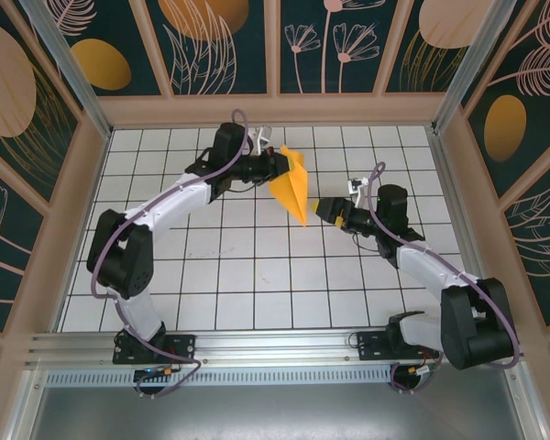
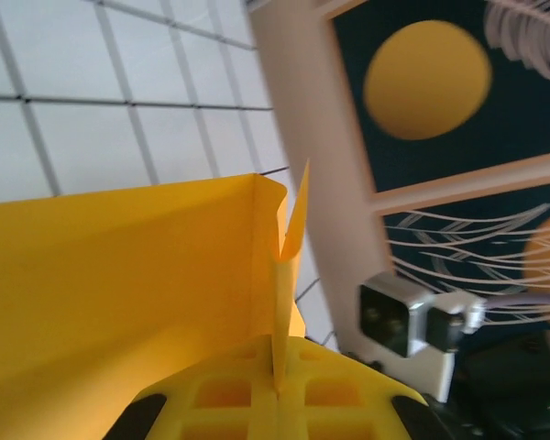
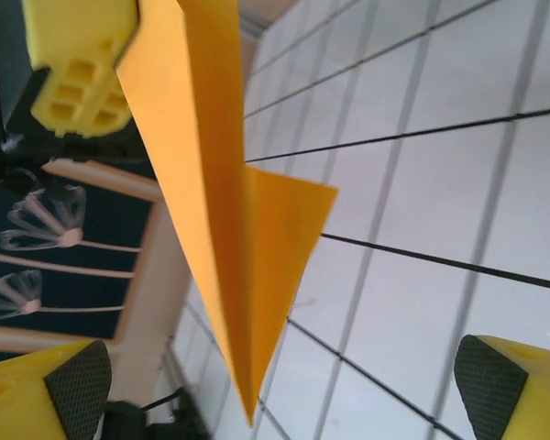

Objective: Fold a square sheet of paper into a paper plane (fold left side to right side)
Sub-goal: Turn over the paper at the center of the table.

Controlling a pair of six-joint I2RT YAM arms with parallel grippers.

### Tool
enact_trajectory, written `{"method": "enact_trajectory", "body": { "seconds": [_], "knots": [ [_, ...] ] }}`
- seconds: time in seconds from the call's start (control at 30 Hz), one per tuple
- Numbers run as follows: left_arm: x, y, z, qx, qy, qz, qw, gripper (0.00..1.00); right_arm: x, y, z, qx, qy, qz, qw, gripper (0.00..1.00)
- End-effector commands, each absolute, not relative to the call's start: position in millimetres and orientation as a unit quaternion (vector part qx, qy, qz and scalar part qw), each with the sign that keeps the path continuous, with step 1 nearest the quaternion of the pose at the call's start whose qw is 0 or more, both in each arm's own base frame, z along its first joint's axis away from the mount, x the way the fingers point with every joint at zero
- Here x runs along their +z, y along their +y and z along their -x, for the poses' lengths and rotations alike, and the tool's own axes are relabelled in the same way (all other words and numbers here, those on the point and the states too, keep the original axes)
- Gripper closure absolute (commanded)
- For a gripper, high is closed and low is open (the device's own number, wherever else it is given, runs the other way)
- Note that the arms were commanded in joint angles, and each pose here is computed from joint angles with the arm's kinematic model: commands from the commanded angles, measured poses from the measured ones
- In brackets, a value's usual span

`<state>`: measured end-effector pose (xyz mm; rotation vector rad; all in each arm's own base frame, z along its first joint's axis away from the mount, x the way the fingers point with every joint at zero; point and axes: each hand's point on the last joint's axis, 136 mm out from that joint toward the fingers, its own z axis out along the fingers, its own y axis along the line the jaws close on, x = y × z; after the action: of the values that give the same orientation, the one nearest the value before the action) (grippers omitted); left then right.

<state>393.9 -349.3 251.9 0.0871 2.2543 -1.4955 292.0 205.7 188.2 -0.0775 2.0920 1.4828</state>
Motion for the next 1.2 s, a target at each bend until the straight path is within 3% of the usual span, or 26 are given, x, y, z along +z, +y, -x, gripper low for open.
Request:
{"method": "enact_trajectory", "body": {
  "seconds": [0.0,0.2,0.33,0.93,1.17],
  "knots": [
    [295.4,-354.7,-383.8,-0.581,0.782,-0.052,0.222,0.96,231.2,216.0,-276.2,0.615,0.724,0.087,0.299,0.01],
    [320.3,-353.2,-372.8,-0.603,0.762,-0.064,0.227,0.95,241.9,225.7,-274.7,0.635,0.709,0.092,0.293,0.02],
    [328.1,-352.1,-367.1,-0.614,0.753,-0.069,0.226,0.95,251.7,235.2,-275.5,0.652,0.695,0.095,0.288,0.08],
    [310.9,-353.4,-361.2,-0.617,0.756,-0.071,0.206,0.94,260.1,245.1,-284.4,0.655,0.693,0.093,0.287,0.67],
    [303.7,-352.3,-364.0,-0.600,0.769,-0.073,0.210,0.84,252.9,243.8,-286.8,0.633,0.712,0.092,0.289,0.84]
  ]
}}
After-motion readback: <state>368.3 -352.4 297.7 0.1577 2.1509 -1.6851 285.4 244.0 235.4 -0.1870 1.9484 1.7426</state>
